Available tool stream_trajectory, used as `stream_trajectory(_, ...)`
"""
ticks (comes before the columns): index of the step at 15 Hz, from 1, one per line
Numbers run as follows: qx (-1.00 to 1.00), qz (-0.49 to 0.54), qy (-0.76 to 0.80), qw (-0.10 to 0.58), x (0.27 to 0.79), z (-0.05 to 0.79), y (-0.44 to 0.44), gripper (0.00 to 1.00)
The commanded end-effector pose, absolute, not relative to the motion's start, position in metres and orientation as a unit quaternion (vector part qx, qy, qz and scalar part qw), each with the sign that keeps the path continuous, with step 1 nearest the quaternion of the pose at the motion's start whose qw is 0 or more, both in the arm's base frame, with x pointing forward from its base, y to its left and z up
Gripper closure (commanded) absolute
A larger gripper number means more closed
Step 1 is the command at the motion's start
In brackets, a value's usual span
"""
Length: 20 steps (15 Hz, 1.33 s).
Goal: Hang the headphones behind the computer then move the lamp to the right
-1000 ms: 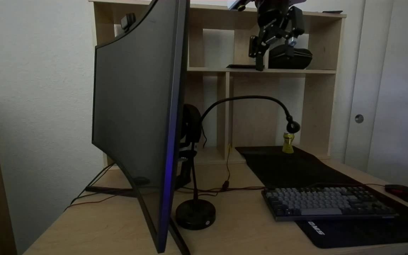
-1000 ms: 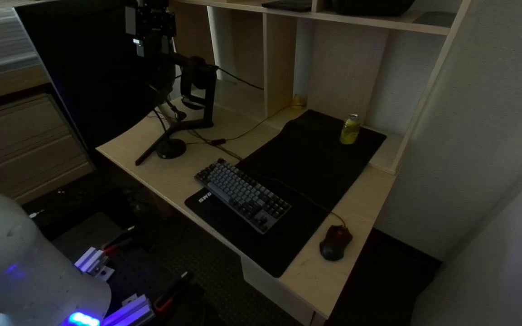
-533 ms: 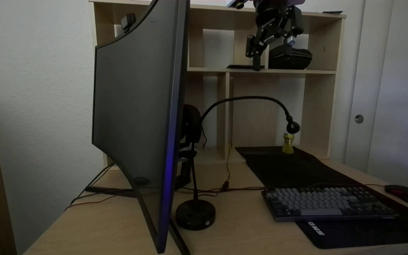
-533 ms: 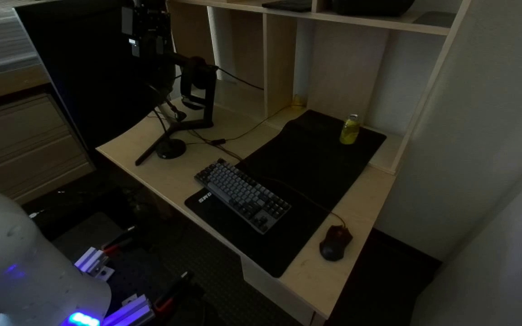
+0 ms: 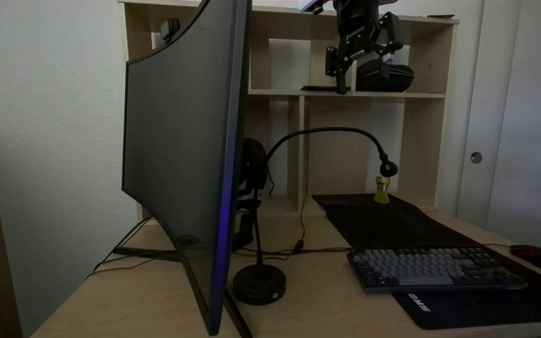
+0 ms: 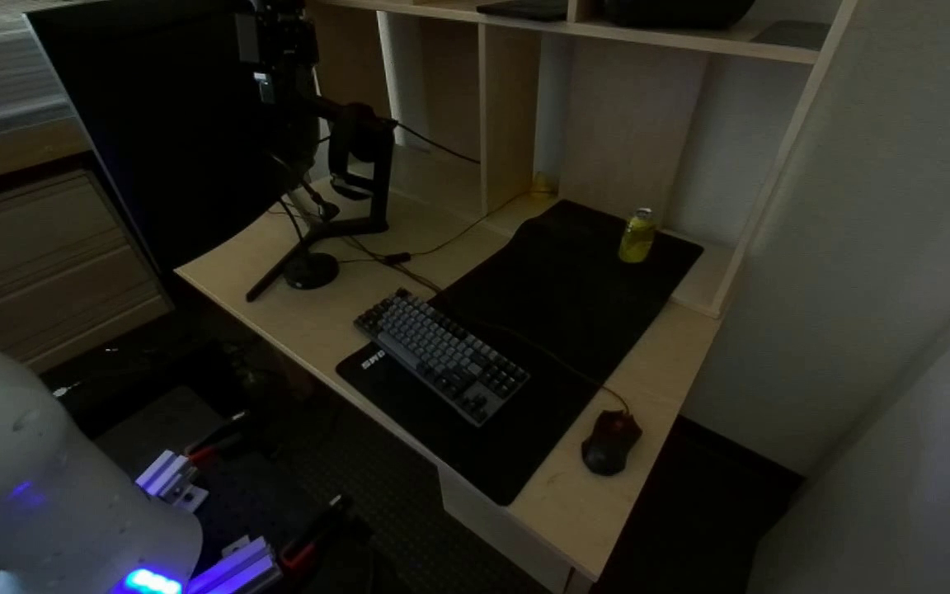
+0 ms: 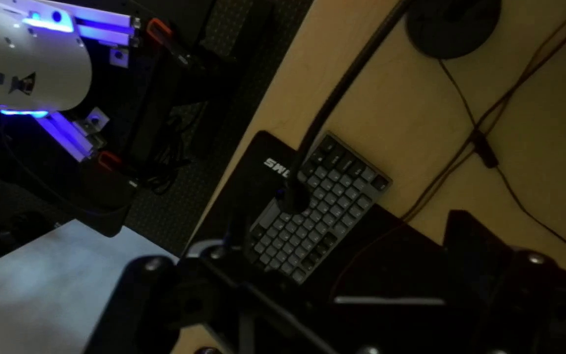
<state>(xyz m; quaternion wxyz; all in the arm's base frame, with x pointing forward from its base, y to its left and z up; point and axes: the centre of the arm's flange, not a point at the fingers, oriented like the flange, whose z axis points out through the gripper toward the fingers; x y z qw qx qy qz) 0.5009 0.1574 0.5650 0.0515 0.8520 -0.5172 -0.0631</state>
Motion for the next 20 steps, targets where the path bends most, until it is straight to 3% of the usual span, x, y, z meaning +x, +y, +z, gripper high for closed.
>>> stream_trajectory(1,0.862,-0.078,-0.499,-0.041,0.506,0.571,0.169,0.00)
stream_trajectory(4,0.870,-0.114,-0.473,-0.083,0.505,0.574,0.176,0.00)
stream_trajectory(10,0.859,-0.124,-0.492,-0.075,0.518,0.578,0.181,0.00)
stream_trajectory(16,0.860,-0.112,-0.473,-0.153,0.528,0.584,0.277,0.00)
stream_trajectory(20,0.804,-0.113,-0.577,-0.085,0.501,0.573,0.280,0.00)
